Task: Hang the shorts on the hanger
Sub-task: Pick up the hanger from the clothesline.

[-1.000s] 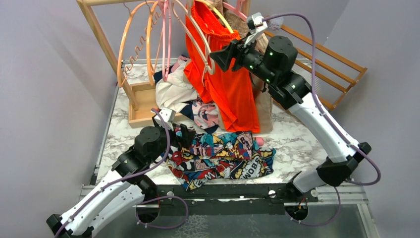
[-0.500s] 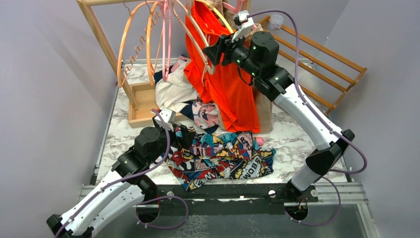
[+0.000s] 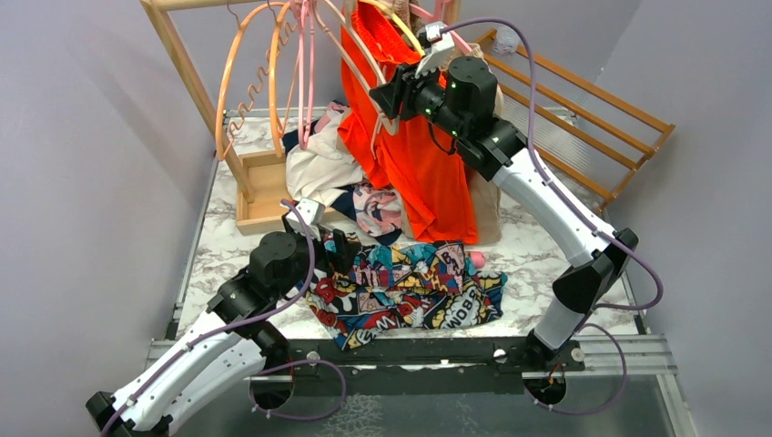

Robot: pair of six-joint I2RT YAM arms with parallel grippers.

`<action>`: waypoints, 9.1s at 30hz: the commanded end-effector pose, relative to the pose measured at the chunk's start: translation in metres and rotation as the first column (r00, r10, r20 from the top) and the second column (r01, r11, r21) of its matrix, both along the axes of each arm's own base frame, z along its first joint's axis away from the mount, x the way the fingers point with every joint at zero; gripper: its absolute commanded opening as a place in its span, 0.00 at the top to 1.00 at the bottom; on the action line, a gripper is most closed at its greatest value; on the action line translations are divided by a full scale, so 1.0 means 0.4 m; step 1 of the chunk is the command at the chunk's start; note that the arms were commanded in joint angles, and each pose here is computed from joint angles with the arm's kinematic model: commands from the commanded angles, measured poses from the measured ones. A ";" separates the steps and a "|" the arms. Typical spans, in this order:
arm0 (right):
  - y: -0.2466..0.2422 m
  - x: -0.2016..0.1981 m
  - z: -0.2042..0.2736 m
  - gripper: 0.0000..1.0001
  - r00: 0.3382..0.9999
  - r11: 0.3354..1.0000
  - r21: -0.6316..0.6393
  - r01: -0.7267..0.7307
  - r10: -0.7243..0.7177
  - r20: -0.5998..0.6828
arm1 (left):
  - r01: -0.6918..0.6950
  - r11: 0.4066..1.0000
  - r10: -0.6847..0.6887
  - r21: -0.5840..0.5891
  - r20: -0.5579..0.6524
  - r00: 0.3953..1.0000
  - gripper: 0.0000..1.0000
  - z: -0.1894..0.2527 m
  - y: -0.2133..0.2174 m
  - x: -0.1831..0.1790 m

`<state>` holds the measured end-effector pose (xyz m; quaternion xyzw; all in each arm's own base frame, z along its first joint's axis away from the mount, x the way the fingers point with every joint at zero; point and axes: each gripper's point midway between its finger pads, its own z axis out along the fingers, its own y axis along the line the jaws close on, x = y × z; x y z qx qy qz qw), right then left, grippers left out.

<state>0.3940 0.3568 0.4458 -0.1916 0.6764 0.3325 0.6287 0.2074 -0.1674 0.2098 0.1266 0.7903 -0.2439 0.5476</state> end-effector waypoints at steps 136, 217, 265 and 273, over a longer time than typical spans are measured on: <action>-0.286 -0.304 -0.028 0.99 0.997 0.995 -0.066 0.074 -0.076 -0.029 | -0.040 0.997 0.046 -0.071 0.079 0.996 0.05 0.061 0.028 -0.003; -0.386 -0.827 -0.243 0.99 0.755 0.726 -0.293 -0.622 0.655 0.021 | 0.777 0.599 -0.797 0.195 0.239 0.554 0.50 0.276 -0.134 -0.301; -0.151 -0.727 -0.186 0.43 0.608 0.583 -0.288 -0.759 0.794 0.004 | 0.880 0.459 -0.878 0.117 0.210 0.430 1.00 0.290 -0.222 -0.292; -0.143 -0.724 -0.217 0.60 0.619 0.588 -0.274 -0.761 0.785 -0.032 | 0.872 0.472 -0.871 0.128 0.217 0.440 1.00 0.305 -0.230 -0.275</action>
